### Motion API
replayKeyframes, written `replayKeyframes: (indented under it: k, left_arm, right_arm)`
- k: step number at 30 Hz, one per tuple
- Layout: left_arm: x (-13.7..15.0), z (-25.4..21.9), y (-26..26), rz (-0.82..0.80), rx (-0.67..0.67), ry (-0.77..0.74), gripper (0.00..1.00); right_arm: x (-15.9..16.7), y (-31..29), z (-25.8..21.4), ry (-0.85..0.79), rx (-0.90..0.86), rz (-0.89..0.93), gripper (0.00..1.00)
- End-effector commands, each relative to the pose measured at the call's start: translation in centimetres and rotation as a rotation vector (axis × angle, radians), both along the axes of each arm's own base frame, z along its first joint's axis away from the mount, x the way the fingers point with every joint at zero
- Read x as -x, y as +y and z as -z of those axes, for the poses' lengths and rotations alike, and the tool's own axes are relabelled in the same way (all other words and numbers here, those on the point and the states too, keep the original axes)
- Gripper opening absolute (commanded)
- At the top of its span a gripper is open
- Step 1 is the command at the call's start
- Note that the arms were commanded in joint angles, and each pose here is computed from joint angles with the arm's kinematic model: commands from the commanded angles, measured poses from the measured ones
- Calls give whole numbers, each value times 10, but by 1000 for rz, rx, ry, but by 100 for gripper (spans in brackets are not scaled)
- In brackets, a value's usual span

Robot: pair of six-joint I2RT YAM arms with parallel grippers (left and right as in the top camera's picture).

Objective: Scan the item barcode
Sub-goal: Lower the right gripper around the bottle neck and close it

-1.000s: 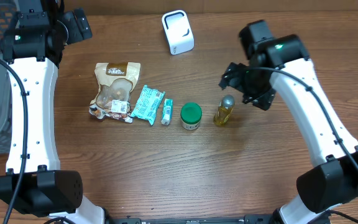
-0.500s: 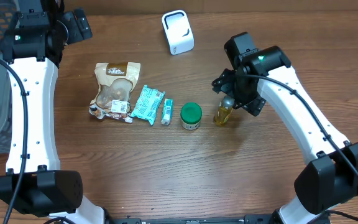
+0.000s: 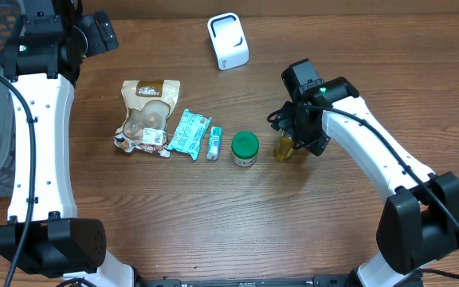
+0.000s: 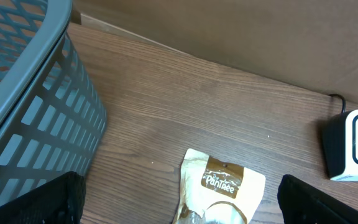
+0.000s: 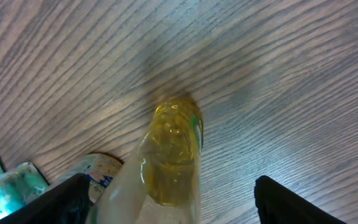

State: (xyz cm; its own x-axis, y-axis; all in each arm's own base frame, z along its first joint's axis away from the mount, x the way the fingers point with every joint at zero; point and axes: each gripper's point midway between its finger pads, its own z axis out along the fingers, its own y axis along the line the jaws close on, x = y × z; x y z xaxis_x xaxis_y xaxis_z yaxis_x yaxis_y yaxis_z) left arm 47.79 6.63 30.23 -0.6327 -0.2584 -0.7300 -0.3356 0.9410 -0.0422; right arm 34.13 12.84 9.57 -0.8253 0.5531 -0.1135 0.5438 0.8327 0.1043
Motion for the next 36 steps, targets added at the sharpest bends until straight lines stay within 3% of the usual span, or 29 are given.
replayKeyframes:
  k: [1,6,18,21,27,36]
  left_arm:
    - [0,-3,4,-23,0,-10,100]
    - [0,-3,4,-23,0,-10,100]
    - [0,-3,4,-23,0,-9,100]
    - [0,-3,4,-23,0,-10,100]
    - [0,-3,4,-23,0,-10,100]
    - [0,-3,4,-23,0,-9,100]
  right_arm:
    - [-1,0,2,-9,10,0,76]
    - [-2,0,2,-12,8,0,55]
    - [-2,3,2,-11,-3,-5,56]
    - [1,10,2,-10,-7,-24,61]
    - [1,13,2,-14,-6,-35,62]
    - [-1,9,1,-25,17,-35,55]
